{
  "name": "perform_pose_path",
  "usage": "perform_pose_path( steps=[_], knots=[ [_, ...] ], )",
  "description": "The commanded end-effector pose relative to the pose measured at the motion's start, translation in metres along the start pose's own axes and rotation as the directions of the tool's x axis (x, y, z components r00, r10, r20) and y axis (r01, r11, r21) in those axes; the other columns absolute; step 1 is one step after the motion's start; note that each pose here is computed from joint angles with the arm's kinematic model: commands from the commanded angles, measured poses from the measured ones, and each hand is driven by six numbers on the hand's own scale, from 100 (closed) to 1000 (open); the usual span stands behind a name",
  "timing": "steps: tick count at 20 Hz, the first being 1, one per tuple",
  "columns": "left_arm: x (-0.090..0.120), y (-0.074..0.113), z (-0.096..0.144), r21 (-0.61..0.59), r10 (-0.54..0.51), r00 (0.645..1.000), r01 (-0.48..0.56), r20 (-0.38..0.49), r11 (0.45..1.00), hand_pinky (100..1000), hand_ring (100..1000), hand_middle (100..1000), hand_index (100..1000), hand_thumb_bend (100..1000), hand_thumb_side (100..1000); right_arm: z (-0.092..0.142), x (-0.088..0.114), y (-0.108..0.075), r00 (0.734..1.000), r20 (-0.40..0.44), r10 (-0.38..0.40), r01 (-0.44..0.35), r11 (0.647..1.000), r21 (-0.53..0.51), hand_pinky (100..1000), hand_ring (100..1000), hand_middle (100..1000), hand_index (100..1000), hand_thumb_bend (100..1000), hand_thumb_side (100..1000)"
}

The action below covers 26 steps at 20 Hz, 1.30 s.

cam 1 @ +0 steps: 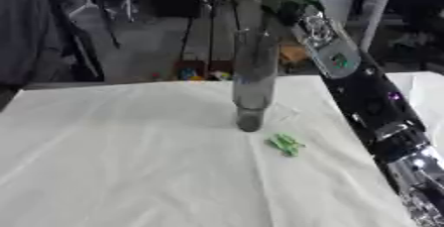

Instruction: Arrange flowers into the vase.

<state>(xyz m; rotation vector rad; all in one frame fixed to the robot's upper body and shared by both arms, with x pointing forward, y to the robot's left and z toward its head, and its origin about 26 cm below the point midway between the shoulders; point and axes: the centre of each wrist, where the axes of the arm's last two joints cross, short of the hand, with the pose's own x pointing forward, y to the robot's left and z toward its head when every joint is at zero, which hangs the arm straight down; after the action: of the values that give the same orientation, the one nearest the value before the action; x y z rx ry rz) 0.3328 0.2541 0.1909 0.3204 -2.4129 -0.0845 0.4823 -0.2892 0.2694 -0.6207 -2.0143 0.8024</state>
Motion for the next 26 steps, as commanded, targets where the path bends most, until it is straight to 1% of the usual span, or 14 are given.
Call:
perform_pose_path(
  steps=[1, 8, 11, 16, 20, 26],
  knots=[
    [0.004, 0.006, -0.005, 0.003, -0.017, 1.000, 0.017, 0.022, 1.000, 753, 652, 703, 795, 610, 865, -0.003, 0.003, -0.024, 0.997, -0.013, 0.072, -0.072, 0.997, 0.018, 946, 932, 818, 707, 100, 771],
    [0.003, 0.007, -0.005, 0.003, -0.019, 1.000, 0.019, 0.020, 1.000, 753, 651, 703, 795, 611, 865, -0.003, -0.002, -0.032, 0.986, -0.039, 0.160, -0.155, 0.982, 0.111, 954, 939, 827, 720, 108, 789],
    [0.002, 0.007, -0.004, 0.003, -0.022, 1.000, 0.022, 0.017, 1.000, 753, 651, 702, 795, 611, 865, -0.004, -0.002, -0.038, 0.983, -0.039, 0.180, -0.174, 0.976, 0.128, 951, 935, 822, 718, 114, 792],
    [0.001, 0.009, -0.003, 0.004, -0.028, 1.000, 0.028, 0.013, 1.000, 754, 652, 702, 795, 611, 865, -0.004, -0.002, -0.041, 0.983, -0.031, 0.184, -0.176, 0.969, 0.175, 950, 937, 824, 723, 119, 820],
    [0.001, 0.009, -0.002, 0.005, -0.032, 0.999, 0.031, 0.012, 0.999, 754, 652, 702, 795, 611, 864, -0.004, -0.003, -0.040, 0.986, -0.030, 0.163, -0.151, 0.961, 0.232, 952, 942, 828, 725, 123, 839],
    [0.000, 0.010, -0.002, 0.005, -0.032, 0.999, 0.032, 0.012, 0.999, 754, 652, 701, 795, 610, 864, -0.002, -0.008, -0.030, 0.991, -0.035, 0.130, -0.112, 0.939, 0.325, 955, 950, 835, 728, 130, 860]
  ],
)
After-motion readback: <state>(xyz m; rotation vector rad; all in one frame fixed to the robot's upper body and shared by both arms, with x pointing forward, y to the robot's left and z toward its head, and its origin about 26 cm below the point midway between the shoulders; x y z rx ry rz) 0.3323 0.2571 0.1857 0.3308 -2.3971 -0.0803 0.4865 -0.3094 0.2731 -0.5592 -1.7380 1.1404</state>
